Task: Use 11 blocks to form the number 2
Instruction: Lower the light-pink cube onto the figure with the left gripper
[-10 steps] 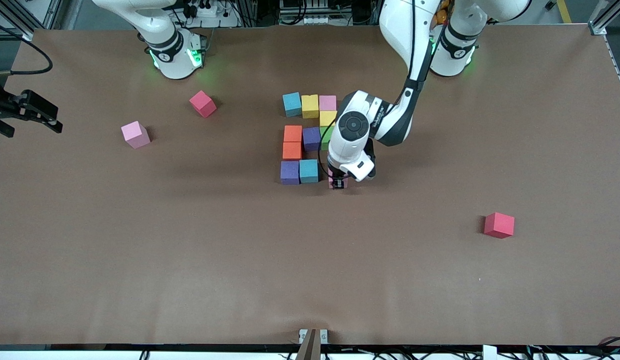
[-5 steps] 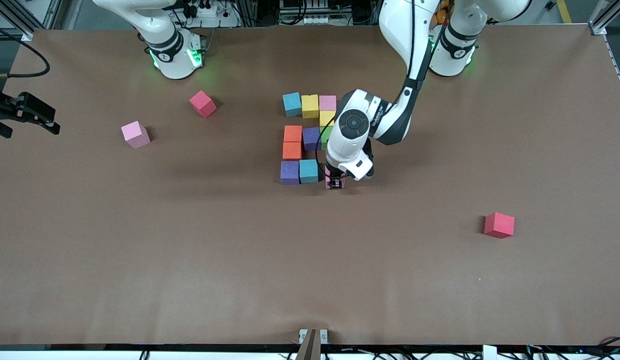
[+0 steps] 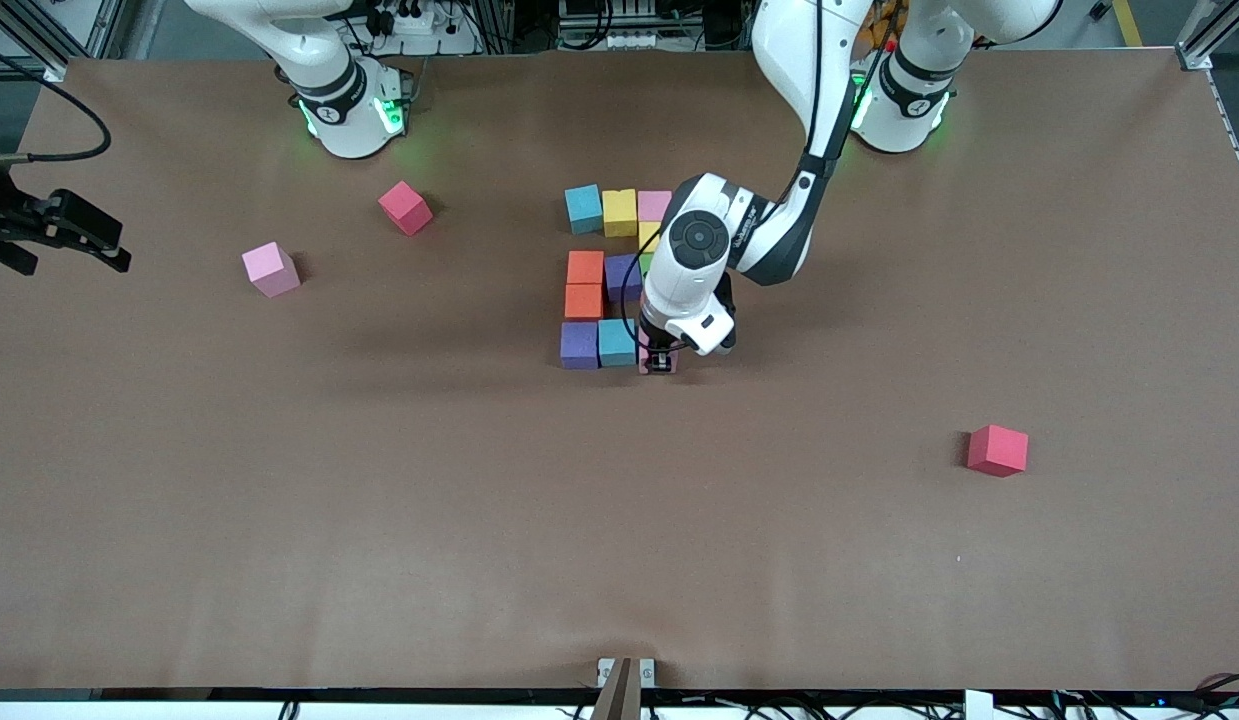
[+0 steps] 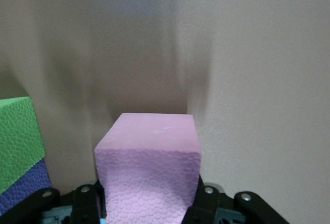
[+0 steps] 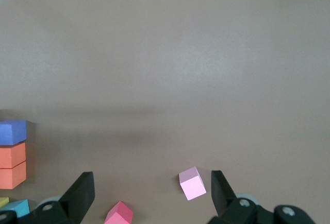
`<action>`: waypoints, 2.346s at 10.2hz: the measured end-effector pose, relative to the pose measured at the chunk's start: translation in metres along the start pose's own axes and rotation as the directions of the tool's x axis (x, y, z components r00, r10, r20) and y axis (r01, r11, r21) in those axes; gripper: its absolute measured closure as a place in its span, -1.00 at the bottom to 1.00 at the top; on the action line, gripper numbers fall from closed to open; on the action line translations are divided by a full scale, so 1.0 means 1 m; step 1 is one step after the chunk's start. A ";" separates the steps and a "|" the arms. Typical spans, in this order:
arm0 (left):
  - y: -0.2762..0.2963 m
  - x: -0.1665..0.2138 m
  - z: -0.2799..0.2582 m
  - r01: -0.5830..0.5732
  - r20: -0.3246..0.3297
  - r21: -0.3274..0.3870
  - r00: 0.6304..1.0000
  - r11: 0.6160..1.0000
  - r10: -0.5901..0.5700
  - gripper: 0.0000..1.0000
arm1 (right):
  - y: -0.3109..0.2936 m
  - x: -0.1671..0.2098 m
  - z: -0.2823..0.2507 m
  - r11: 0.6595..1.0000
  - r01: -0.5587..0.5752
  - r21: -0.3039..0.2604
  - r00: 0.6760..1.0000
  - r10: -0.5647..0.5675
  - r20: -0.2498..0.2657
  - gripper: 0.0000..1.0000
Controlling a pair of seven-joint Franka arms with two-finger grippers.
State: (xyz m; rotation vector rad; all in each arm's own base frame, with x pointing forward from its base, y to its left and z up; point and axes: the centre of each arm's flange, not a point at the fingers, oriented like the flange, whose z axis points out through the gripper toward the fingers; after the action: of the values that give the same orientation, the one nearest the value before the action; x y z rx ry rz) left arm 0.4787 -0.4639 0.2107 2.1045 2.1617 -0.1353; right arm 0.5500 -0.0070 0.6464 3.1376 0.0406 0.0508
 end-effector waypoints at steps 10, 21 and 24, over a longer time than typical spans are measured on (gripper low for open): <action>-0.008 0.000 0.016 0.000 -0.007 0.015 1.000 1.000 0.000 -0.12 | -0.001 0.000 0.000 1.000 -0.003 0.005 1.000 0.003 -0.002 -1.00; -0.017 -0.005 0.018 -0.008 -0.002 0.028 1.000 1.000 0.008 -0.12 | -0.001 0.000 0.000 1.000 -0.003 0.005 1.000 0.003 -0.002 -1.00; -0.014 0.000 0.020 0.012 -0.003 0.035 1.000 0.999 -0.012 -0.37 | -0.001 0.000 0.000 1.000 -0.003 0.005 1.000 0.004 -0.002 -1.00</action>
State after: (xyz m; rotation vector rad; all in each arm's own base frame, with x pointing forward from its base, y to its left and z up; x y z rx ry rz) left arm 0.4648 -0.4678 0.1904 2.1118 2.1891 -0.1721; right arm 0.5502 -0.0057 0.6466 3.1430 0.0353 0.0542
